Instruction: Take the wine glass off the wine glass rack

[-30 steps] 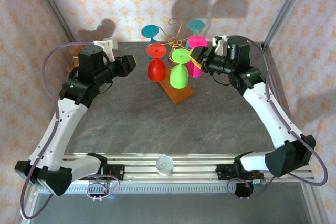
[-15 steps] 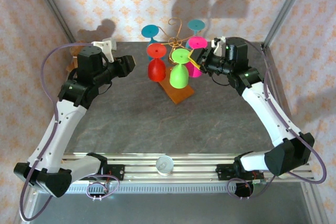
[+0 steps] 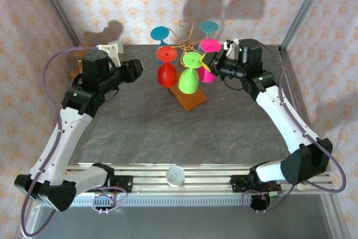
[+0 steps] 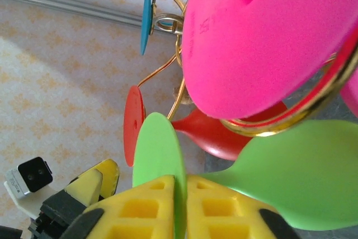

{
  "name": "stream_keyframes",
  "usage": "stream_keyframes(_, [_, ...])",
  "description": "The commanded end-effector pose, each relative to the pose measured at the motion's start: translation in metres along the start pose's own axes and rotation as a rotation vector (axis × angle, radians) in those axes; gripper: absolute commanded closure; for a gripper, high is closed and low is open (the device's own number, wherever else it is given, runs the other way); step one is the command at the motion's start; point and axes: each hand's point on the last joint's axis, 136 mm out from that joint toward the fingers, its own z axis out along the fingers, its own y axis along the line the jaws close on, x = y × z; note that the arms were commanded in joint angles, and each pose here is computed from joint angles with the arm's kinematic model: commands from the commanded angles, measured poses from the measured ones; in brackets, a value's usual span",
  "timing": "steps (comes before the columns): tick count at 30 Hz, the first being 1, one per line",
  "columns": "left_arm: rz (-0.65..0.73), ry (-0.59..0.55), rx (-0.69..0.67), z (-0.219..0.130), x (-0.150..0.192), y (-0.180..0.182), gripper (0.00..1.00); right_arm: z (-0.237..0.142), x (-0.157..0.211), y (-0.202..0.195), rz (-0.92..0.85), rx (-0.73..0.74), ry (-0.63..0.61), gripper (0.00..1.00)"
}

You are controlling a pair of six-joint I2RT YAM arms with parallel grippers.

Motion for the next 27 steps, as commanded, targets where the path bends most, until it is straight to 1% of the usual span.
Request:
stream_keyframes(1, [0.000,-0.057,0.008,-0.009,-0.009,-0.004,0.55,-0.001,0.002,0.010,-0.018,-0.032,0.006,0.92])
stream_keyframes(7, [0.001,-0.060,0.008,-0.011,-0.010,-0.004,0.55,-0.004,0.002,0.016,0.001,-0.040,0.009,1.00])
stream_keyframes(17, [-0.004,-0.063,0.022,-0.013,-0.013,-0.008,0.55,-0.012,0.002,0.039,0.045,-0.116,0.015,1.00])
stream_keyframes(27, [-0.003,-0.064,0.013,-0.017,-0.012,-0.007,0.55,-0.019,0.004,0.047,0.051,-0.132,0.015,1.00])
